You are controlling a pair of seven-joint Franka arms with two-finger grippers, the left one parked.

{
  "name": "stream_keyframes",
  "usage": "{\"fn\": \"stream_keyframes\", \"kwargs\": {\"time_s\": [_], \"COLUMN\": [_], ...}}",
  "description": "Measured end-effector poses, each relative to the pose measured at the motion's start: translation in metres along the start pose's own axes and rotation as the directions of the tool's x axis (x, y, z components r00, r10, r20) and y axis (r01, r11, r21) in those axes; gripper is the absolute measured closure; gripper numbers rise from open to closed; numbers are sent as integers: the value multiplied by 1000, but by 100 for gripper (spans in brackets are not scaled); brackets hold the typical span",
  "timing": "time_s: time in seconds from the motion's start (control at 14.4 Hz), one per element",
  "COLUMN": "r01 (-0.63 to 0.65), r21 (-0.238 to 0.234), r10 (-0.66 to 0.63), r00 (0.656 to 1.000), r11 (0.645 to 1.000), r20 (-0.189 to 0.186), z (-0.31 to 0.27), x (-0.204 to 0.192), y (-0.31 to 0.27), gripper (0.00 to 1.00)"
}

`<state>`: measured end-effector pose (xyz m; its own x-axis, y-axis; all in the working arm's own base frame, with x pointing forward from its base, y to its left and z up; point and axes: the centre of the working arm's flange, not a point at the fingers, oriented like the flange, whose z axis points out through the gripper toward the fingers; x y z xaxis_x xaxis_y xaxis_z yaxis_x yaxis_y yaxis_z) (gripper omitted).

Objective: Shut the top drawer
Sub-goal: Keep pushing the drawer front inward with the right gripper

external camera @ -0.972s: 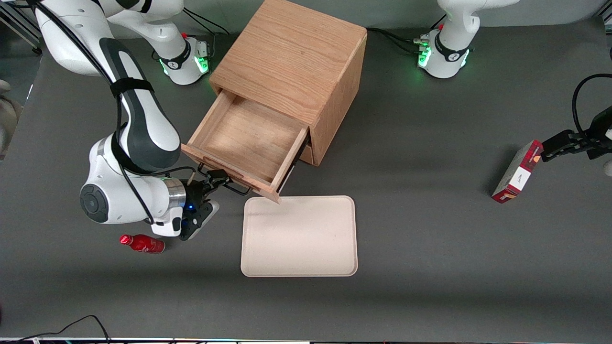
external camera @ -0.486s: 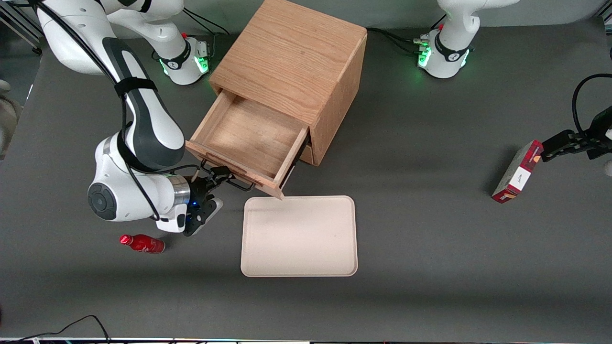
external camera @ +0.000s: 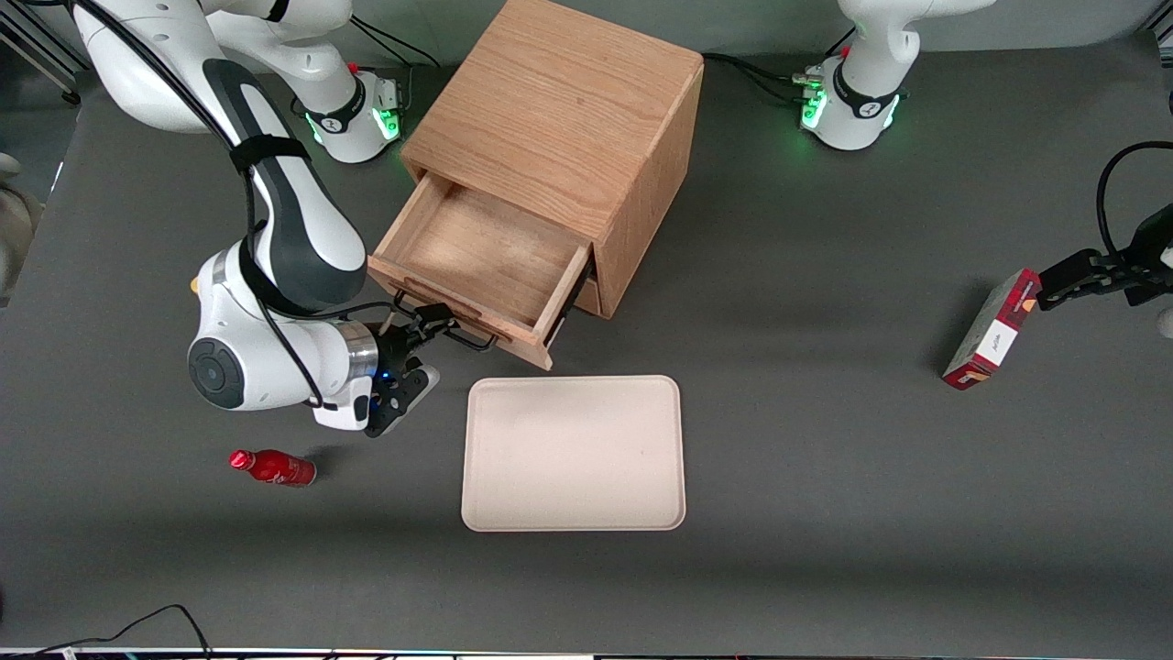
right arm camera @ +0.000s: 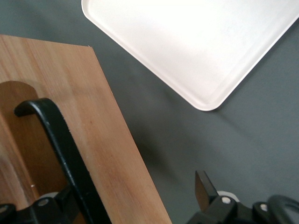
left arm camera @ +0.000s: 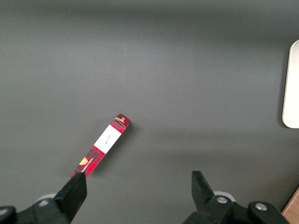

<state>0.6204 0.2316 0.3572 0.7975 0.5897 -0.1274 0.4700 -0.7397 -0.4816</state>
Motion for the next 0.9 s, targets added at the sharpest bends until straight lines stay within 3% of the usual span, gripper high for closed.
{"fn": "stream_keyframes", "kwargs": {"time_s": [0.35,0.9], "r01": [-63,-97], "r21": [16,18], "r10": [62,96], "r00": [998,995], "r11": [998,995], "r20": [30,35], "z": [17,24], "x": [1,3], "y": [-22,-35], "gripper": [0,0]}}
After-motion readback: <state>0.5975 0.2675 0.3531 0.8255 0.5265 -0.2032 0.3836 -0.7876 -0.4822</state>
